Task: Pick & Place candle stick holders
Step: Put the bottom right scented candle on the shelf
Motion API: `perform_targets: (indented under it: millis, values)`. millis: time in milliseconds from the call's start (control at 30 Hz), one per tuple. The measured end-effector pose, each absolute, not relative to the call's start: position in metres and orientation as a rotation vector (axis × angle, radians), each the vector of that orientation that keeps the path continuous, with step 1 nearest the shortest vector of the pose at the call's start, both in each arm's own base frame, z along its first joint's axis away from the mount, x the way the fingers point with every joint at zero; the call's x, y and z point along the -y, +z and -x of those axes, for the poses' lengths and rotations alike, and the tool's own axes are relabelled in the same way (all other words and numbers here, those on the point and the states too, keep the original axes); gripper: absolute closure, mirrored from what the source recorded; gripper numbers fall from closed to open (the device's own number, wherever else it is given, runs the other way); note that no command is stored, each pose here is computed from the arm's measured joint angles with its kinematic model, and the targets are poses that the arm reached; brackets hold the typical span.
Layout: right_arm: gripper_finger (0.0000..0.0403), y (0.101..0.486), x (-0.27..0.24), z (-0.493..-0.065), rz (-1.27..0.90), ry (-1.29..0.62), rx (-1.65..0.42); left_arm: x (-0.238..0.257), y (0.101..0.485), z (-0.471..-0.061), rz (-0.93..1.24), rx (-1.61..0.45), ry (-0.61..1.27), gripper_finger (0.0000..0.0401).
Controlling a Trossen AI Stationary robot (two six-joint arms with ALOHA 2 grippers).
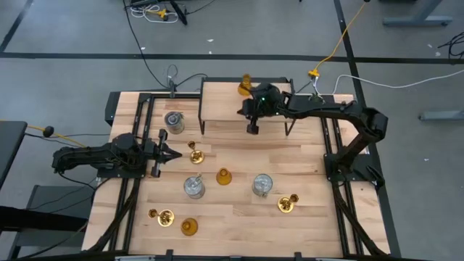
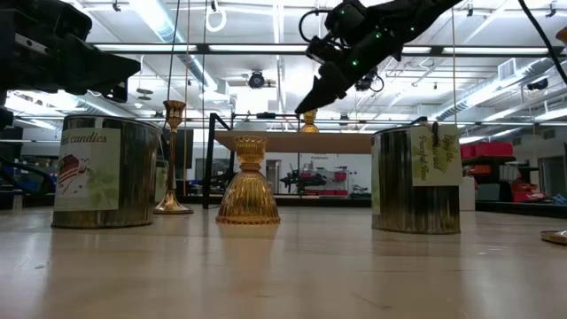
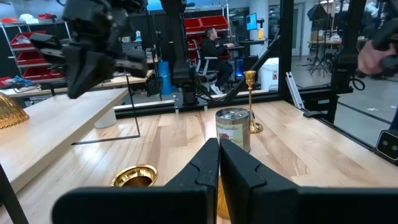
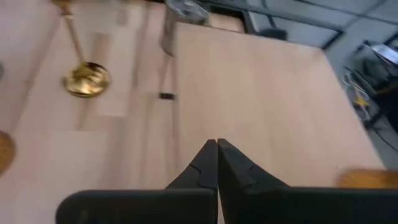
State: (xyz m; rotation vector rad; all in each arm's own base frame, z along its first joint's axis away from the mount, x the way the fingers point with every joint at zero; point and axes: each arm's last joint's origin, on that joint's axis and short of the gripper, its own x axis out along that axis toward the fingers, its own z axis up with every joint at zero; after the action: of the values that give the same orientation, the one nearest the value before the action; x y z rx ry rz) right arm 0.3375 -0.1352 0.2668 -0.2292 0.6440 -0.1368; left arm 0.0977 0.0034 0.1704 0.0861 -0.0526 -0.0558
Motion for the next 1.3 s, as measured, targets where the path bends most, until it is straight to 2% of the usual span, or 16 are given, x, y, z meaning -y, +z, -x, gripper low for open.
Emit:
perform_targets:
  millis: [300, 867, 1100, 1300]
  values:
    - [0.039, 0.274, 0.11, -0.351, 0.159, -0.11, -0.543, -0.003, 0.17, -0.098, -0.086, 0.052, -0.056, 0.0383]
    - [0.0383, 0.277, 0.067, -0.364, 0.238, 0.012, -0.502, -0.003, 0.17, -0.098, -0.086, 0.052, -0.056, 0.0383]
    - [0.036, 0.277, 0.057, -0.365, 0.244, 0.038, -0.499, -0.003, 0.17, -0.098, -0.086, 0.052, -0.056, 0.0383]
    - [0.032, 0.277, 0.047, -0.367, 0.249, 0.065, -0.496, -0.003, 0.17, -0.098, -0.086, 0.052, -0.056, 0.0383]
